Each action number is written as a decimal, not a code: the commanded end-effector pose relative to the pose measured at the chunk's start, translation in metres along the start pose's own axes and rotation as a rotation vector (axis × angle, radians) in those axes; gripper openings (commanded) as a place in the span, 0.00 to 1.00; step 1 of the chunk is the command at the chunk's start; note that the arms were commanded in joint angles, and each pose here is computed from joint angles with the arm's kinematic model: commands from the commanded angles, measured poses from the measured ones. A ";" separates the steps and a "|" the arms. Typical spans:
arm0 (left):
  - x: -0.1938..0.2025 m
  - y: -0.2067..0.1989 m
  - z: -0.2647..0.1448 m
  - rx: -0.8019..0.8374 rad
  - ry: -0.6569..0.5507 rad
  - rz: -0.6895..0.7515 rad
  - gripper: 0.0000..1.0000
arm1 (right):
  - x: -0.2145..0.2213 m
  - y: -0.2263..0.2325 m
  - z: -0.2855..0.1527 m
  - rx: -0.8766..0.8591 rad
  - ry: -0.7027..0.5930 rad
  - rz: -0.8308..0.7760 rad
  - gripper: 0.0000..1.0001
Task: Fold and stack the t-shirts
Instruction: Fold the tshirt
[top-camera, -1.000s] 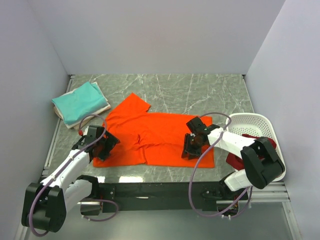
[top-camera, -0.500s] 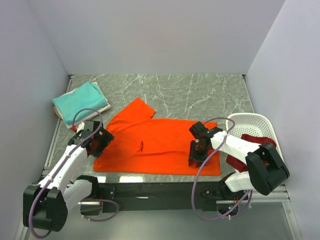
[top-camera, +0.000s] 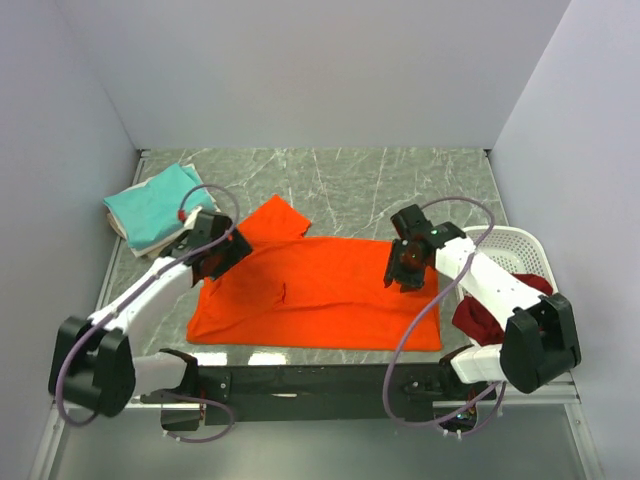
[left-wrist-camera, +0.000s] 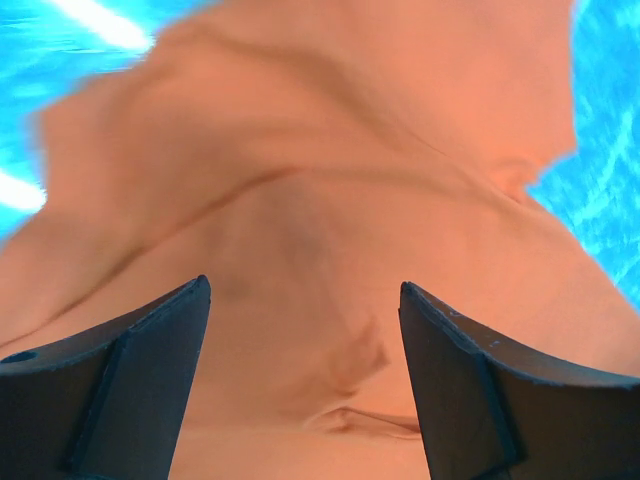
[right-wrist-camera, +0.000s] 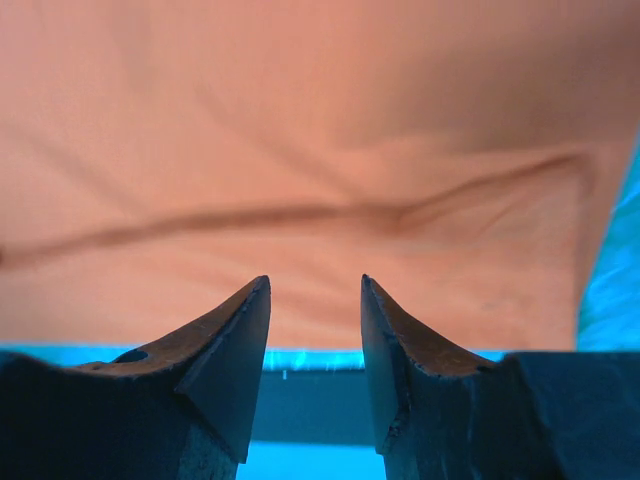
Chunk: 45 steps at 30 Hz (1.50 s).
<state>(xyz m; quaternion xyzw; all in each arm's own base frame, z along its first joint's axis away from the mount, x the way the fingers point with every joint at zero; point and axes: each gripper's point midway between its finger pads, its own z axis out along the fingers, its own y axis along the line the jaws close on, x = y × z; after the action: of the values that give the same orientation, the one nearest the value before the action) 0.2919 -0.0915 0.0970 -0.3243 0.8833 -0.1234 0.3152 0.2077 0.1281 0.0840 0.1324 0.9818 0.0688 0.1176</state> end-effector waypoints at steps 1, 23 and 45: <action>-0.001 -0.038 0.008 0.098 0.005 0.072 0.83 | -0.041 -0.010 -0.003 0.038 -0.099 0.013 0.49; 0.072 0.040 0.038 -0.035 0.165 0.069 0.85 | -0.004 -0.031 0.075 0.066 0.055 0.029 0.48; 0.075 0.078 0.018 -0.145 0.134 0.023 0.89 | 0.043 -0.032 0.064 0.007 0.121 0.040 0.48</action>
<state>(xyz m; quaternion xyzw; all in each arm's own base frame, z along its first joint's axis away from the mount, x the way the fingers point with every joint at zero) 0.2452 -0.0993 0.0321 -0.3157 0.9028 -0.1275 0.2628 0.1943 0.1193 0.0138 0.1470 0.9817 0.0894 0.0815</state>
